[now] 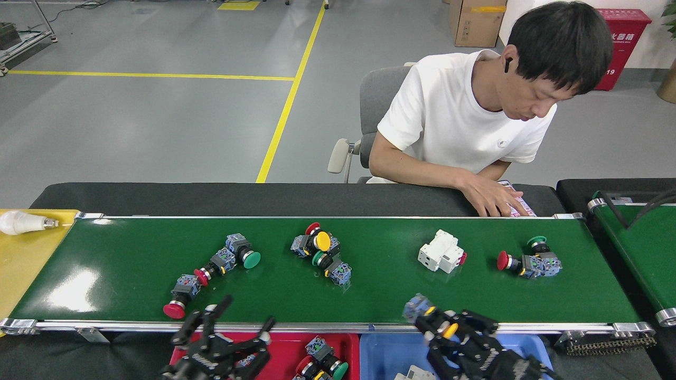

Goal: Pick switch part from conveyor to tray

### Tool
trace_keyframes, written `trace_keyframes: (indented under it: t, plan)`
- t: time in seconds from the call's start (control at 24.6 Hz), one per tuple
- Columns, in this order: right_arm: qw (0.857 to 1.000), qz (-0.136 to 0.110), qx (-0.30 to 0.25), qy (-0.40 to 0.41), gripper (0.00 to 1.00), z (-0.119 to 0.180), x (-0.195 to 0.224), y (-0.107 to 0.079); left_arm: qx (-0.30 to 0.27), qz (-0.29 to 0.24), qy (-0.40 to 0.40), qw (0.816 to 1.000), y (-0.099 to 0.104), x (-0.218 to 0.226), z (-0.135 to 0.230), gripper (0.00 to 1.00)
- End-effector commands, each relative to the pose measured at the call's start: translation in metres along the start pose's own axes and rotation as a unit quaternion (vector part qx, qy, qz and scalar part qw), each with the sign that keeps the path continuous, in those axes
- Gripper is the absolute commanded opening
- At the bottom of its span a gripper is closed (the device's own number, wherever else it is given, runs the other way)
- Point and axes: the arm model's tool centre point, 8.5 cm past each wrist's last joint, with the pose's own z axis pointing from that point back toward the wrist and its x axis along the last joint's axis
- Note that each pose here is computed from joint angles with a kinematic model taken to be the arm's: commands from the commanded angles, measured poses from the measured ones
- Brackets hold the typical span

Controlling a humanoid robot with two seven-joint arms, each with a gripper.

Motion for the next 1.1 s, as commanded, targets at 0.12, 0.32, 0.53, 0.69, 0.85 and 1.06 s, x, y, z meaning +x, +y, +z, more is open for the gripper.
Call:
trace_keyframes:
  t: [0.12,0.32,0.53,0.69,0.85,1.06]
  plan:
    - [0.999,-0.015,0.018,-0.044,0.92,-0.065,0.043,0.01,-0.017,-0.011,0.076,0.997,-0.003,-0.044,0.031,1.0]
    - [0.998,-0.015,0.037,-0.039,0.99,-0.089,0.047,0.012,-0.028,-0.005,0.118,0.993,-0.012,-0.058,0.025,1.0]
    - [0.999,-0.009,0.002,0.035,0.99,-0.091,0.021,-0.02,-0.034,-0.03,0.133,0.99,-0.009,-0.079,-0.03,1.0]
    - [0.985,-0.013,-0.028,0.169,0.98,-0.074,-0.013,-0.038,-0.035,-0.037,0.138,0.989,-0.003,-0.1,-0.05,1.0]
    - [0.947,0.033,-0.078,0.309,0.98,-0.042,-0.034,-0.032,-0.056,-0.043,0.138,0.988,-0.009,-0.114,-0.066,1.0]
    - [0.905,0.039,-0.087,0.414,0.99,0.009,-0.032,-0.007,-0.09,-0.057,0.13,0.986,-0.012,-0.139,-0.087,0.95]
